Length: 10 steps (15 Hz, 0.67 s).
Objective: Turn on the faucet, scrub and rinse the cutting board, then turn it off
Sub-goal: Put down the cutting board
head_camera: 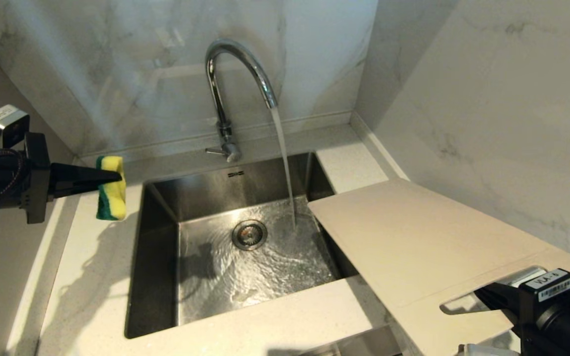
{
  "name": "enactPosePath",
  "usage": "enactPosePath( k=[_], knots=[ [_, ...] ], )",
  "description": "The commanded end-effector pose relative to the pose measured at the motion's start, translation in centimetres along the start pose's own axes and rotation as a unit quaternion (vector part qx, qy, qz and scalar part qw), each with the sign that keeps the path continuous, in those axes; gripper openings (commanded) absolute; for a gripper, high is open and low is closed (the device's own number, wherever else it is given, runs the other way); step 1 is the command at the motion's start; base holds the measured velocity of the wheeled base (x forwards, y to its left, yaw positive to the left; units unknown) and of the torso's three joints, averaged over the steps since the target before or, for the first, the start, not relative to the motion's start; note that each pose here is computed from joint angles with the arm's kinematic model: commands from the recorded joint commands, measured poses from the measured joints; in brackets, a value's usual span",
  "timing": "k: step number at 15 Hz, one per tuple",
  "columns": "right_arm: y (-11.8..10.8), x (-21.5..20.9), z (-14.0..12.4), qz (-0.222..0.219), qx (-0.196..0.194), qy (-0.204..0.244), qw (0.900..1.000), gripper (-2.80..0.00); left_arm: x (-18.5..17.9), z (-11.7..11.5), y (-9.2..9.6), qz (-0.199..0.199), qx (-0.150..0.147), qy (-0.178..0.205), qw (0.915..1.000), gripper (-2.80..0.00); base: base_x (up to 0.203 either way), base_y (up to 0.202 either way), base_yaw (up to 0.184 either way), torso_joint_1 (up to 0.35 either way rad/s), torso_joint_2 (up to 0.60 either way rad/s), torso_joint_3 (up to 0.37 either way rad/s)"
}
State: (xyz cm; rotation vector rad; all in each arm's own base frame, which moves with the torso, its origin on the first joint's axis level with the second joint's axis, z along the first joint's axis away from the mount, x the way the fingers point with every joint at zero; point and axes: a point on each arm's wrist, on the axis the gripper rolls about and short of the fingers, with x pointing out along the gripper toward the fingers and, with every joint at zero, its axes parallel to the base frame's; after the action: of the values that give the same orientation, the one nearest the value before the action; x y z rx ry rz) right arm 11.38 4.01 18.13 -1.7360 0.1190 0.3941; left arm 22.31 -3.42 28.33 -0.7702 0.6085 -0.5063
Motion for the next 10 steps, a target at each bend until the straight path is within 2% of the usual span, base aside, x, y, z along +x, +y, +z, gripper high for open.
enactPosePath(
  k=[1, 10],
  knots=[
    [0.0, 1.0, 0.2, 0.02, -0.004, 0.0, 1.0, -2.8, 0.6, 0.1, 0.3, 0.003, -0.006, 0.008, 1.0, -2.8, 0.0, 0.0, 0.0, 0.0, 0.0, 0.0],
    [-0.4, 3.2, 0.4, 0.052, -0.004, 0.006, 0.999, -2.8, 1.8, 0.9, 0.8, 0.008, 0.0, 0.012, 0.9999, -2.8, 0.0, 0.0, 0.0, 0.0, 0.0, 0.0]
  ],
)
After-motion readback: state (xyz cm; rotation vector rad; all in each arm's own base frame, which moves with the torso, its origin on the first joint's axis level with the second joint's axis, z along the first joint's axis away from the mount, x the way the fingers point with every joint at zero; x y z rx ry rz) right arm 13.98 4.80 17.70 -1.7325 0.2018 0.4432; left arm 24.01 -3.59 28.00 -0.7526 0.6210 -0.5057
